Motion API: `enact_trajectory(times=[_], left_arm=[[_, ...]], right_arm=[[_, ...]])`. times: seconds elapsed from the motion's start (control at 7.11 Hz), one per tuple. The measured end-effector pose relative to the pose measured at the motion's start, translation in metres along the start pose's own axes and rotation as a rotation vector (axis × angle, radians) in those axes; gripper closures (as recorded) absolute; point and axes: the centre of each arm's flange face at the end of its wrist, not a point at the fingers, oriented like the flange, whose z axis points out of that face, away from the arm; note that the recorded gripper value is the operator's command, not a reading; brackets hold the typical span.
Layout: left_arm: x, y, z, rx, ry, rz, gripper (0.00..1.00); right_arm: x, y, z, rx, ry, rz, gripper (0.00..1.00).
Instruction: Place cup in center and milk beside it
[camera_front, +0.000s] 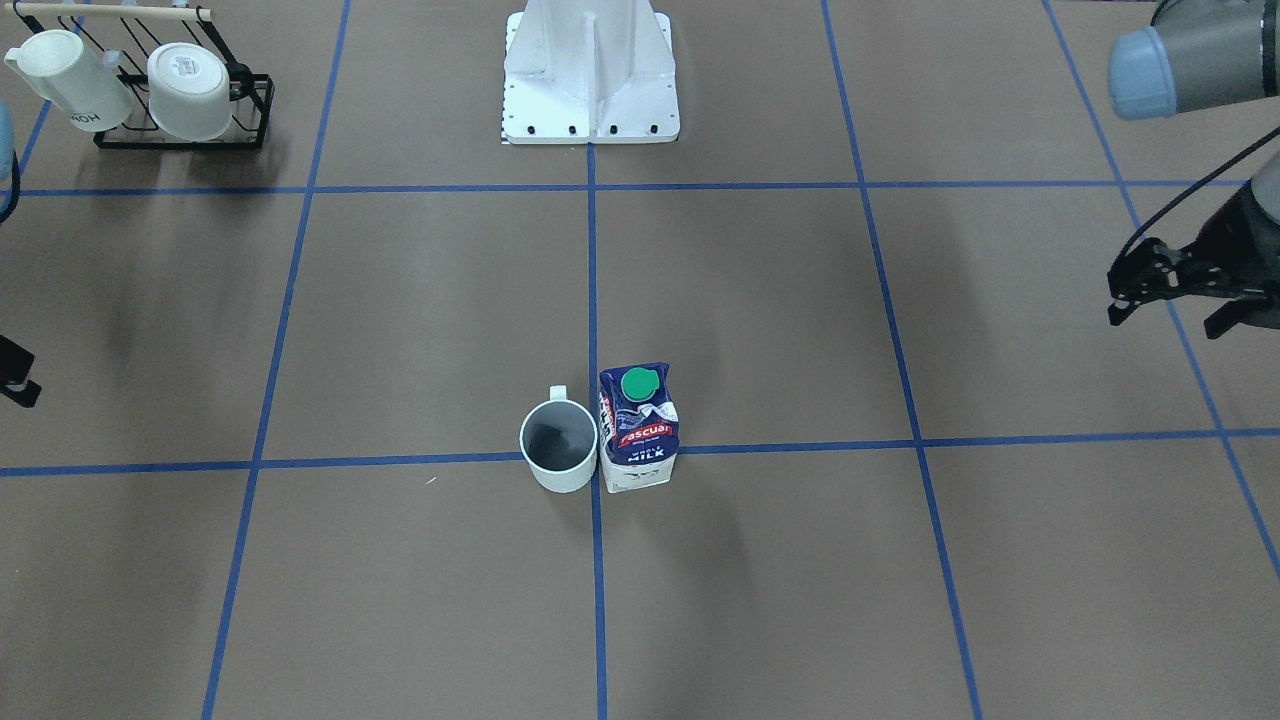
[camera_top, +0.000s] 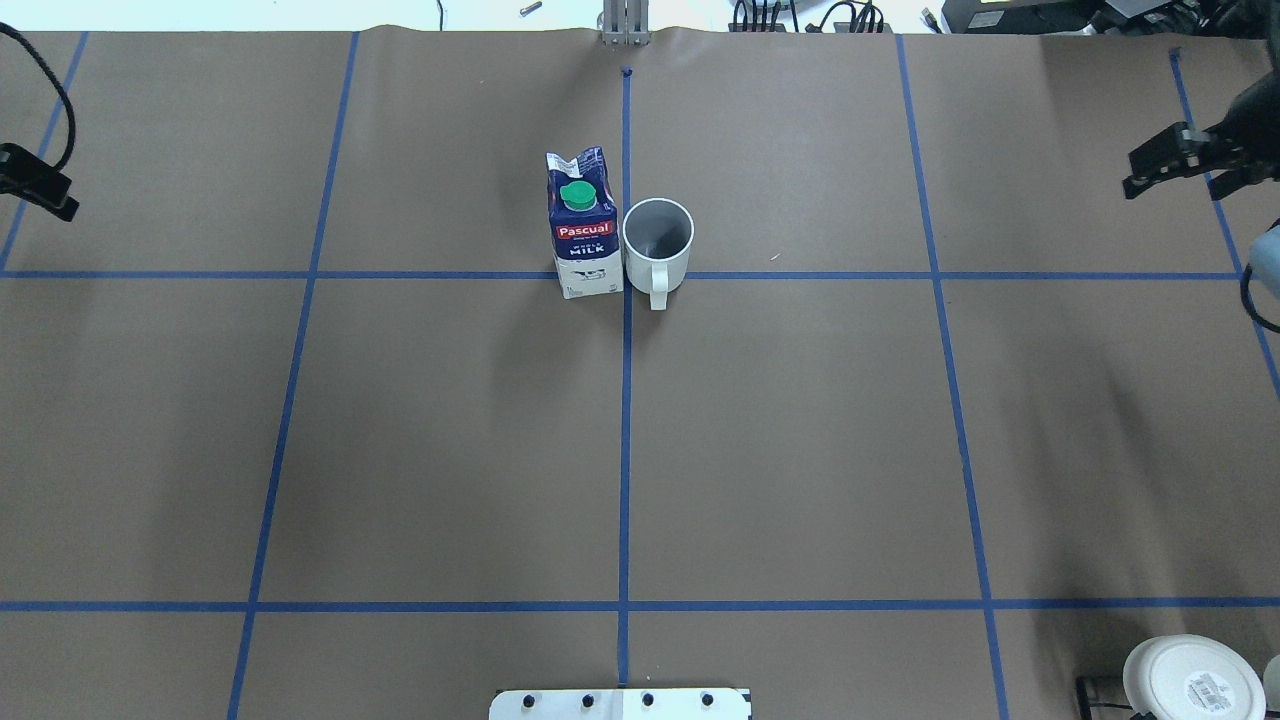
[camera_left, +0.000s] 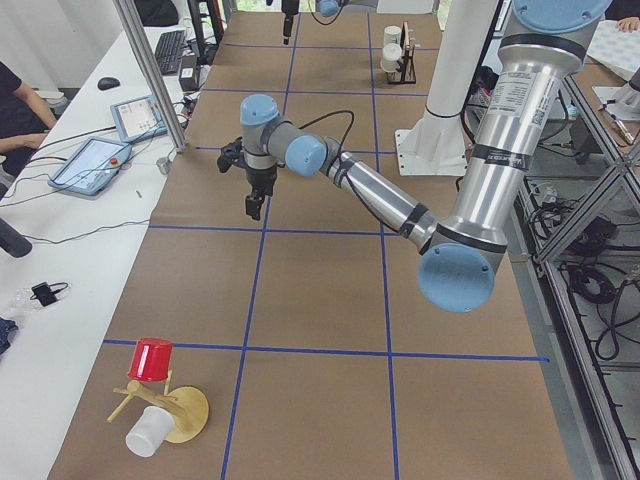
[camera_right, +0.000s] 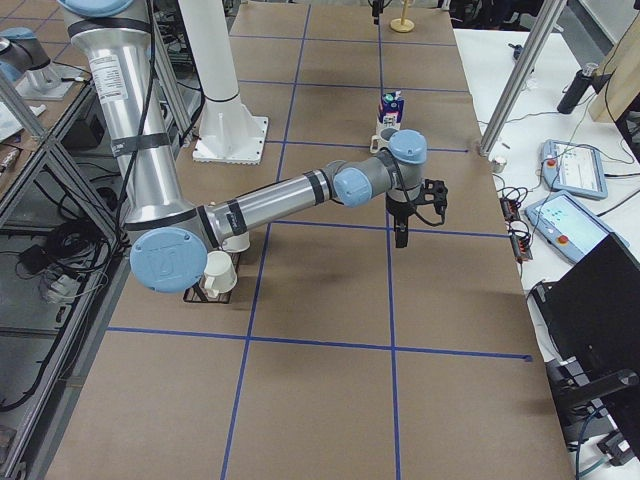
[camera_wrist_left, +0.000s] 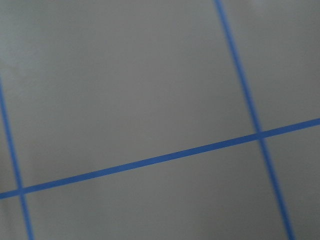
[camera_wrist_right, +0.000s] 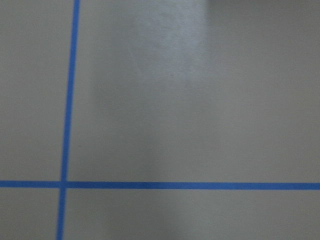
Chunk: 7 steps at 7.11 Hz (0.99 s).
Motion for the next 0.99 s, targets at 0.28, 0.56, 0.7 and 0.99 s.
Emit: enact_trajectory(times=[0.28, 0.56, 0.7, 0.99], left_arm=[[-0.112, 0.023, 0.015, -0.013, -0.045, -0.108, 0.02], [-0.233, 0.063, 0.021, -0.045, -0.045, -0.123, 0.02], [-0.264, 0.085, 0.028, -0.059, 0.001, -0.151, 0.02], [-0.280, 0.107, 0.036, -0.068, 0.054, -0.189, 0.02]], right_arm=[[0.089, -0.001, -0.015, -0.090, 0.042, -0.018, 0.00], [0.153, 0.008, -0.007, -0.136, 0.017, 0.056, 0.00], [0.171, 0.013, -0.007, -0.141, 0.005, 0.086, 0.00], [0.189, 0.022, -0.010, -0.140, -0.013, 0.121, 0.00]])
